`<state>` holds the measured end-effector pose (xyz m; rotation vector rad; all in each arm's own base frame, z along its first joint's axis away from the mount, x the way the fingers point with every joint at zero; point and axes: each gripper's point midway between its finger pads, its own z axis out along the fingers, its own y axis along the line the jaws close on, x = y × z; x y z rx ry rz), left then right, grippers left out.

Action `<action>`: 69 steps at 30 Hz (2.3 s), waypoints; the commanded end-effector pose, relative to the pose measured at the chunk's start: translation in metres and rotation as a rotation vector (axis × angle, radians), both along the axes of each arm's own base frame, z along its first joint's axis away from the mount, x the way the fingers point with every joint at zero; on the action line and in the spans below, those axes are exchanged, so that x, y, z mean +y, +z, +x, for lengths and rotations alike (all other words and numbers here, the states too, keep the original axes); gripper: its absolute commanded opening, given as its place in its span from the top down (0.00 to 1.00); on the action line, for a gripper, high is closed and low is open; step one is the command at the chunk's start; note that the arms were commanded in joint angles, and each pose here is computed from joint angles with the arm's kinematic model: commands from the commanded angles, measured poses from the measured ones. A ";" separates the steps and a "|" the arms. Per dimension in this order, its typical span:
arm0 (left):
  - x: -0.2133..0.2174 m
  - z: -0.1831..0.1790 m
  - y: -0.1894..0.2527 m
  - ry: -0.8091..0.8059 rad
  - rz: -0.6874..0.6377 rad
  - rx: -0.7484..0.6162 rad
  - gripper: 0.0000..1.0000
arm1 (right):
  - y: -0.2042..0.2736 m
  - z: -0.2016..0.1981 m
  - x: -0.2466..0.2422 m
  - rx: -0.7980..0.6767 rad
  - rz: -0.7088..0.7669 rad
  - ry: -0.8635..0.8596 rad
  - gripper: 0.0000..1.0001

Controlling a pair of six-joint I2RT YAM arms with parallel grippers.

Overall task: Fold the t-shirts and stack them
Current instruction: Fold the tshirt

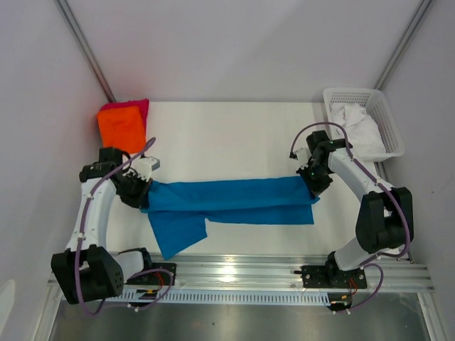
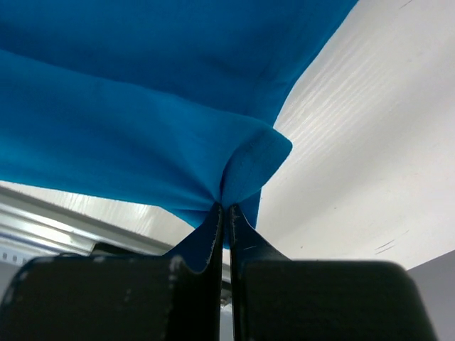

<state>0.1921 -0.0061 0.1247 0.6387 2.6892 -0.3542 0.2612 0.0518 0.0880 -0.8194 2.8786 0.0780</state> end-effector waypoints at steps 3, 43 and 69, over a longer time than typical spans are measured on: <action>0.021 -0.013 -0.001 -0.028 0.119 -0.018 1.00 | 0.001 -0.034 -0.012 0.078 -0.046 0.054 1.00; -0.028 0.088 0.051 -0.097 0.053 -0.527 0.01 | 0.040 0.046 0.035 -0.295 0.051 0.166 0.26; -0.087 0.200 0.009 -0.261 0.407 -0.525 0.01 | -0.040 0.151 0.078 -0.588 -0.084 0.442 0.27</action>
